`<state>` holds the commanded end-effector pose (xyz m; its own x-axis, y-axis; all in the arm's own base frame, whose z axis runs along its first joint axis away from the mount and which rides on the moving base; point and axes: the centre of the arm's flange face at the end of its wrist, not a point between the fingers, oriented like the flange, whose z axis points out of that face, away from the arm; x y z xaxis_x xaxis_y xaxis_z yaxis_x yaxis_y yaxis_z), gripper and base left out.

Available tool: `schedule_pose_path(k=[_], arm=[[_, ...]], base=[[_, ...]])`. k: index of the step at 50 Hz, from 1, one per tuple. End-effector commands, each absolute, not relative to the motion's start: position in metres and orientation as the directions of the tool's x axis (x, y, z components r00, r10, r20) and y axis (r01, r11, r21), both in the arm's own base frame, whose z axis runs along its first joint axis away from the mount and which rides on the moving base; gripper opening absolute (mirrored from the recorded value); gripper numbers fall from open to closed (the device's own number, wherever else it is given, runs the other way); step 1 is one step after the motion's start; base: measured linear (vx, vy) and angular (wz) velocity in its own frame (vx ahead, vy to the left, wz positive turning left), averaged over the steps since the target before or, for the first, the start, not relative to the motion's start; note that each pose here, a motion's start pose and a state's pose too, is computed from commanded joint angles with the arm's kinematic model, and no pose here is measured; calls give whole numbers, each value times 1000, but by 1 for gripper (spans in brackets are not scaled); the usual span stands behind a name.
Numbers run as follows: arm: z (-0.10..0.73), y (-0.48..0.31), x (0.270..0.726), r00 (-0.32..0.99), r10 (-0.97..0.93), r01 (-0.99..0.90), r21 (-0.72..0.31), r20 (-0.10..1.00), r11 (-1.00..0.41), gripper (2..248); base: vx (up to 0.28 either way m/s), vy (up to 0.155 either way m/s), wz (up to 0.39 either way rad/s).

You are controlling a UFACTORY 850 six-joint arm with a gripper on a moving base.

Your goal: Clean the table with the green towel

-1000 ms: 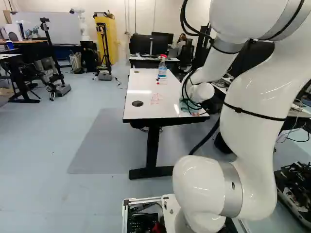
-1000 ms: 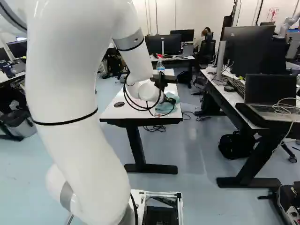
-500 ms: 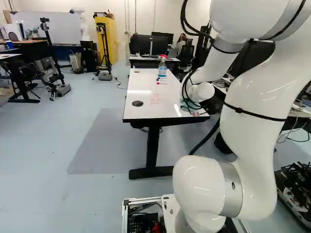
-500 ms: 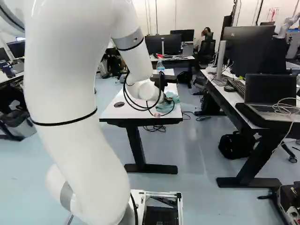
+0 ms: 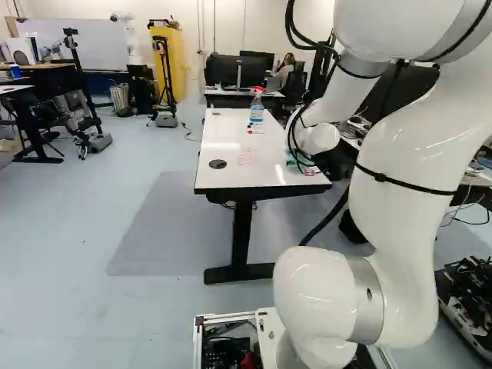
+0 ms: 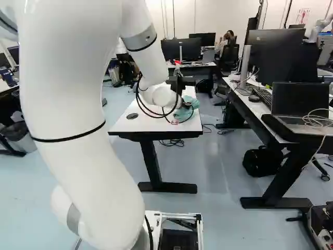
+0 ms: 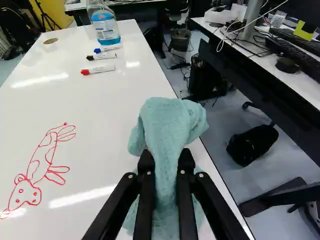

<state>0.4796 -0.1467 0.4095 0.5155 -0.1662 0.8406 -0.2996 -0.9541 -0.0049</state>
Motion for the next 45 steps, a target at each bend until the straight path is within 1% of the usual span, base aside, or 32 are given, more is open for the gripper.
schedule_pose_path(k=[22, 45], arm=[[427, -131, 510, 532, -176, -279, -24, 828, -960, 48], [447, -102, 527, 560, -168, -236, -38, 812, -971, 48]], base=[[0, 0, 0], [0, 0, 0]])
